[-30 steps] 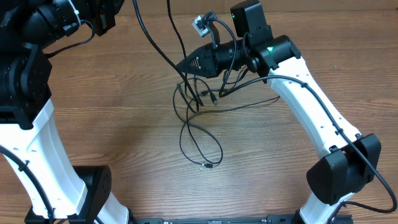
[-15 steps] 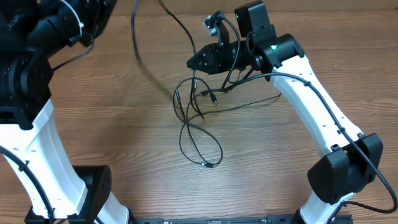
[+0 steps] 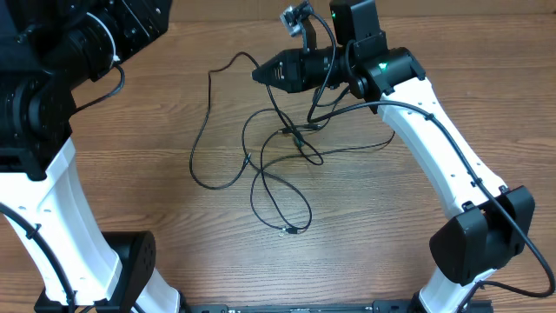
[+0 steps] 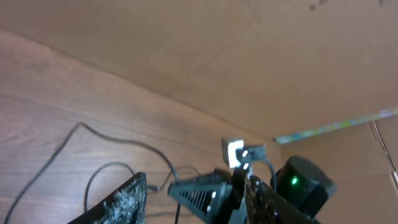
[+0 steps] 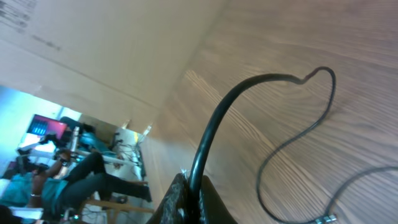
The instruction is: Untangle cables
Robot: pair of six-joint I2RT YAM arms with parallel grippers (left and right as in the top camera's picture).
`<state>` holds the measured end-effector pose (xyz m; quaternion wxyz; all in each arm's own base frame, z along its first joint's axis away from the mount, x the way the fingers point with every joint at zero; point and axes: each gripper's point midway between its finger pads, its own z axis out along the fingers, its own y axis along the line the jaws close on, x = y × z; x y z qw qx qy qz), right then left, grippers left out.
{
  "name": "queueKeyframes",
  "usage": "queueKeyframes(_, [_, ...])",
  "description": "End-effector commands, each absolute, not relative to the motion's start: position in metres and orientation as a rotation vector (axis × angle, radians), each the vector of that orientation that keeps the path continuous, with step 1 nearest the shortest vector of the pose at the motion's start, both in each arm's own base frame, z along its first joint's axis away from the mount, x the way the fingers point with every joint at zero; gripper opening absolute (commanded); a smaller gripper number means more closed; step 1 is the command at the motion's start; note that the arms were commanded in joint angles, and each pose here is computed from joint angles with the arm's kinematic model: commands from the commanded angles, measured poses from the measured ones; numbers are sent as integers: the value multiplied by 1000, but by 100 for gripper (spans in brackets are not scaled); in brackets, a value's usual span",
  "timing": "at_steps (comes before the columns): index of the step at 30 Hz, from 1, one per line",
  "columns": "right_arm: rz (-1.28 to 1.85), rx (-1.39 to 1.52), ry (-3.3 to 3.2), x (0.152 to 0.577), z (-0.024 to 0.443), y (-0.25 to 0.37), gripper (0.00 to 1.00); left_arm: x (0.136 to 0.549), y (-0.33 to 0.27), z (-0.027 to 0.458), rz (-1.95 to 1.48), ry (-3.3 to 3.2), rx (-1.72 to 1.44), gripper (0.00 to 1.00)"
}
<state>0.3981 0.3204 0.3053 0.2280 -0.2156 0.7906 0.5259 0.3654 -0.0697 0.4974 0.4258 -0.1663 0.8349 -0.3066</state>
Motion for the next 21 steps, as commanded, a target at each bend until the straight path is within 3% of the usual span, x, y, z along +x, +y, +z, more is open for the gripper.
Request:
queueKeyframes(1, [1621, -656, 2036, 386, 353, 328, 4, 375, -81, 481, -831, 2150, -465, 45])
queueKeyframes(7, [1708, -643, 1898, 387, 396, 332, 4, 412, -86, 436, -920, 2245, -733, 51])
queueKeyframes(10, [1724, -640, 1848, 386, 412, 331, 4, 423, -105, 417, -1091, 2311, -851, 59])
queueKeyframes(21, [1664, -535, 1817, 404, 421, 330, 4, 439, -138, 386, -1385, 2438, -985, 61])
